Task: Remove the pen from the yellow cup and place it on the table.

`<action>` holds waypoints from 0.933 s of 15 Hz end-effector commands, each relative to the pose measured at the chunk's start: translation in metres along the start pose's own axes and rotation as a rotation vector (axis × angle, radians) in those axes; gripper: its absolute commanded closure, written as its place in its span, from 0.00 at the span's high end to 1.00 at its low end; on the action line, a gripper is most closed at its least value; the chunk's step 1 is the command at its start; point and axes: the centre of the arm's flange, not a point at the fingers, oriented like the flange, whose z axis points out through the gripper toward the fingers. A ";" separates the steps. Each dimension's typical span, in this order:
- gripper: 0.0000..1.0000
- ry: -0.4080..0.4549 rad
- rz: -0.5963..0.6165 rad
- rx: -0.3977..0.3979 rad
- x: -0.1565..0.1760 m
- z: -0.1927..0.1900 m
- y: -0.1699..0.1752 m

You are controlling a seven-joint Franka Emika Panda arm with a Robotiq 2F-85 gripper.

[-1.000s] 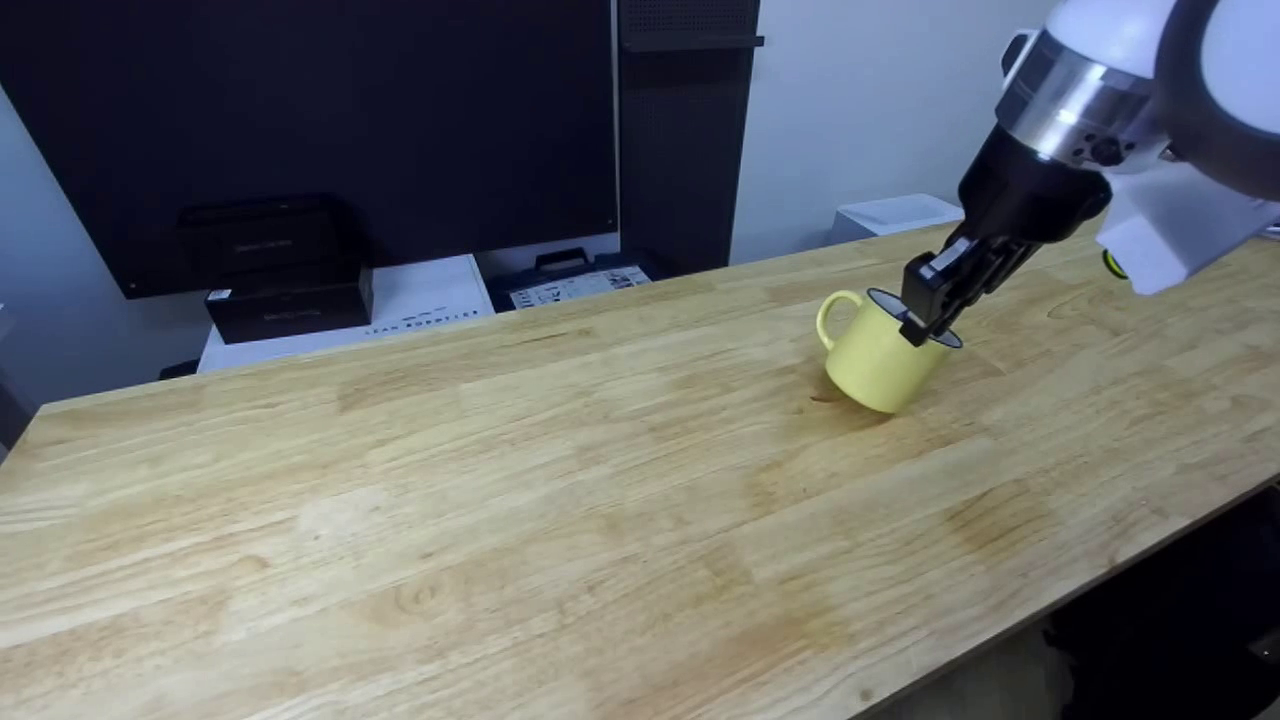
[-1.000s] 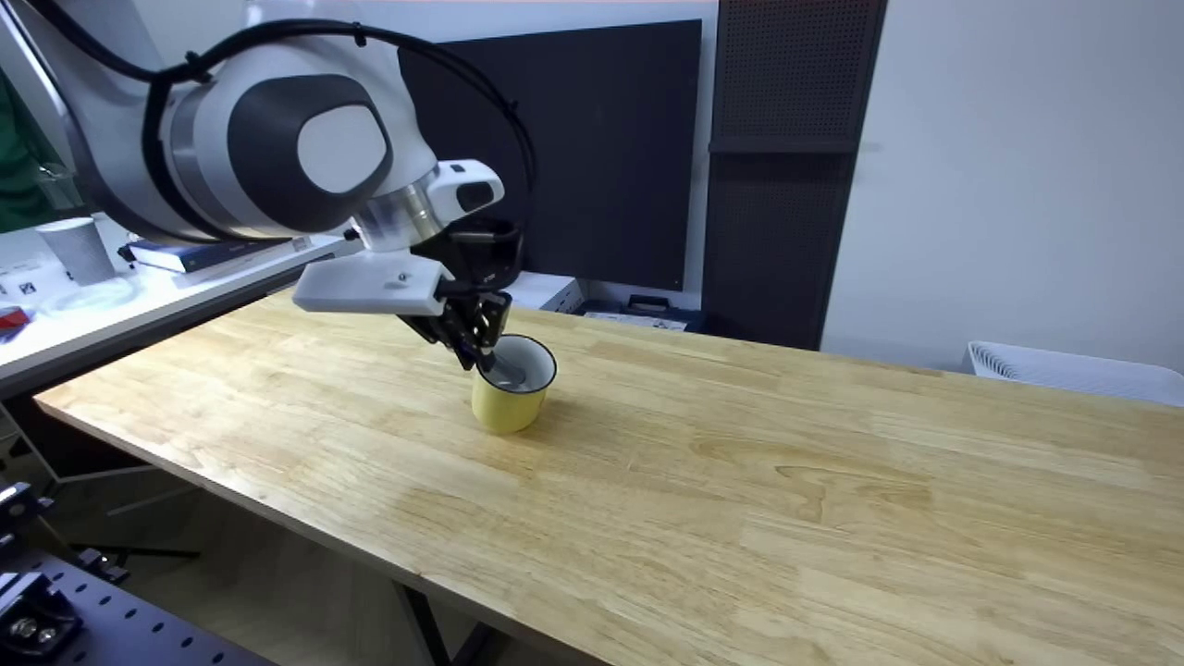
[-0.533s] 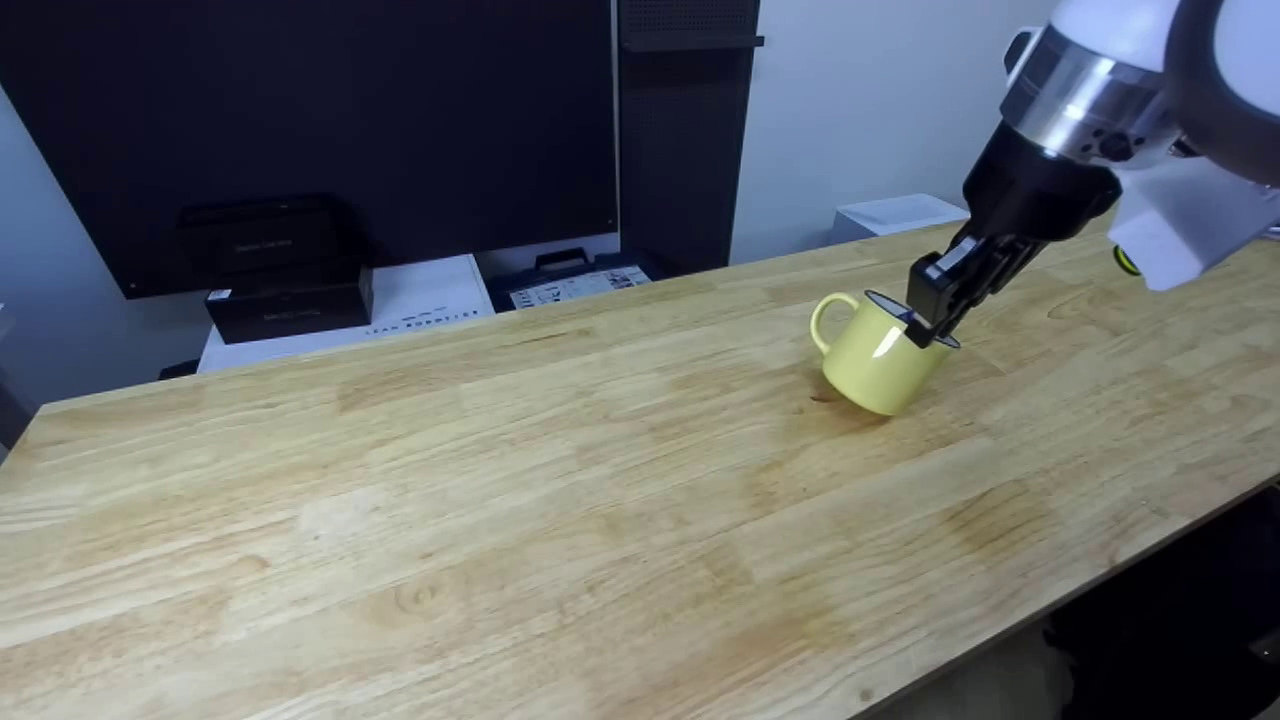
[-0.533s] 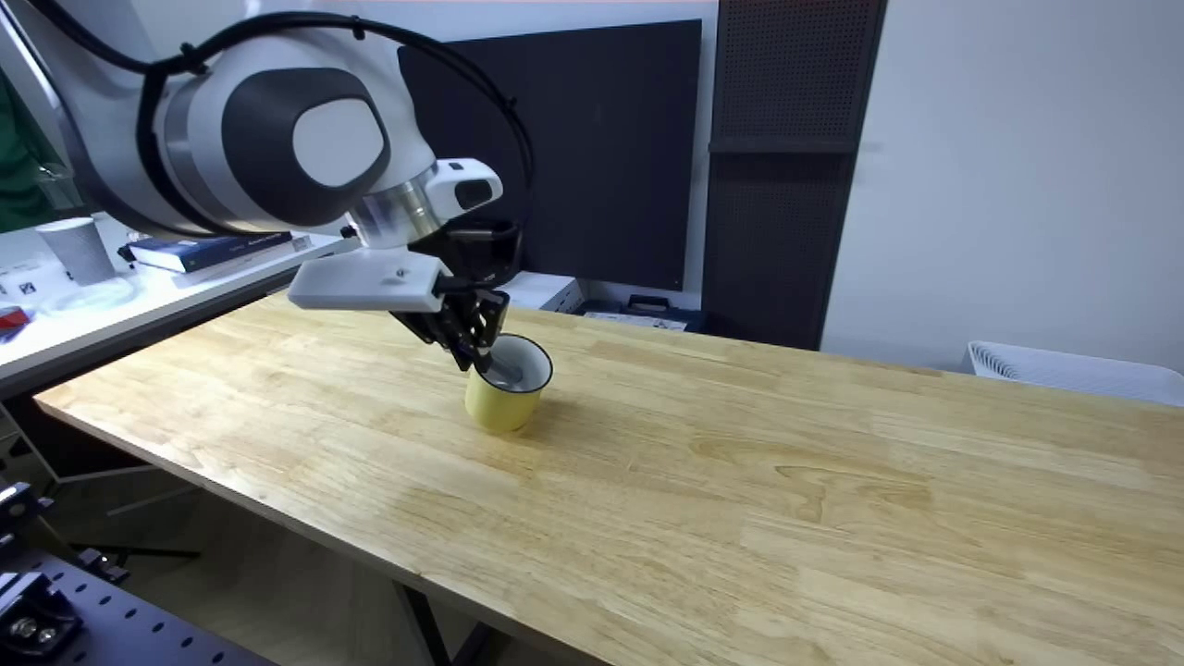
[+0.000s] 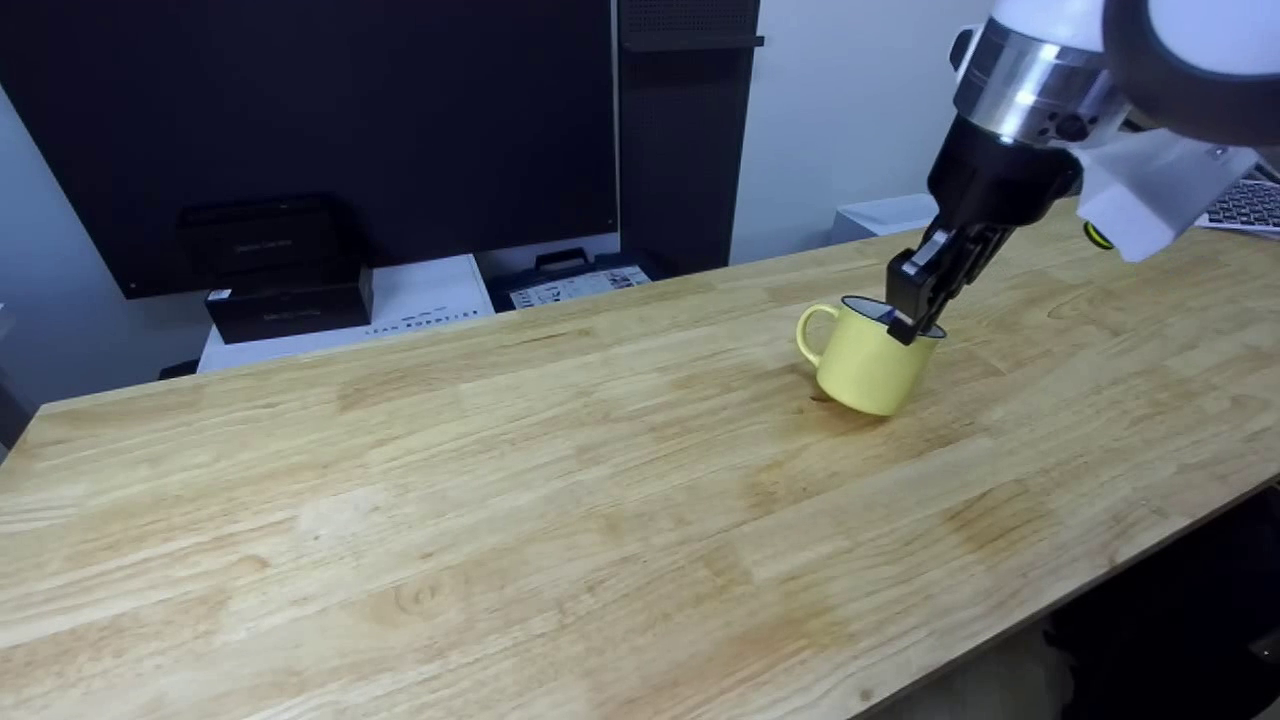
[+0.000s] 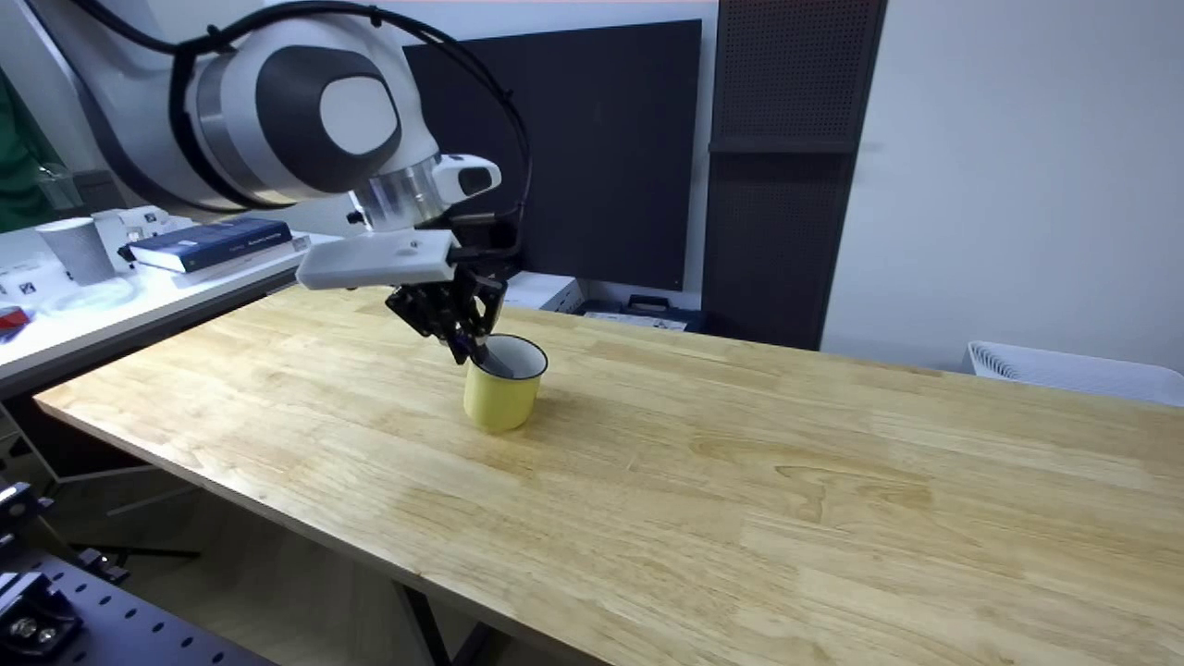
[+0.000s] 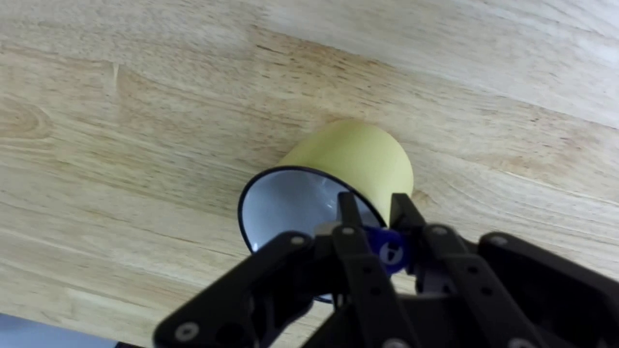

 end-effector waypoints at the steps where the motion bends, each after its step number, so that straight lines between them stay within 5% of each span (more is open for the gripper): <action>1: 0.06 -0.010 -0.054 -0.022 0.023 -0.014 -0.006; 9: 0.06 -0.065 -0.083 0.066 0.030 -0.016 -0.025; 14: 0.06 -0.026 -0.087 0.033 0.029 -0.032 -0.020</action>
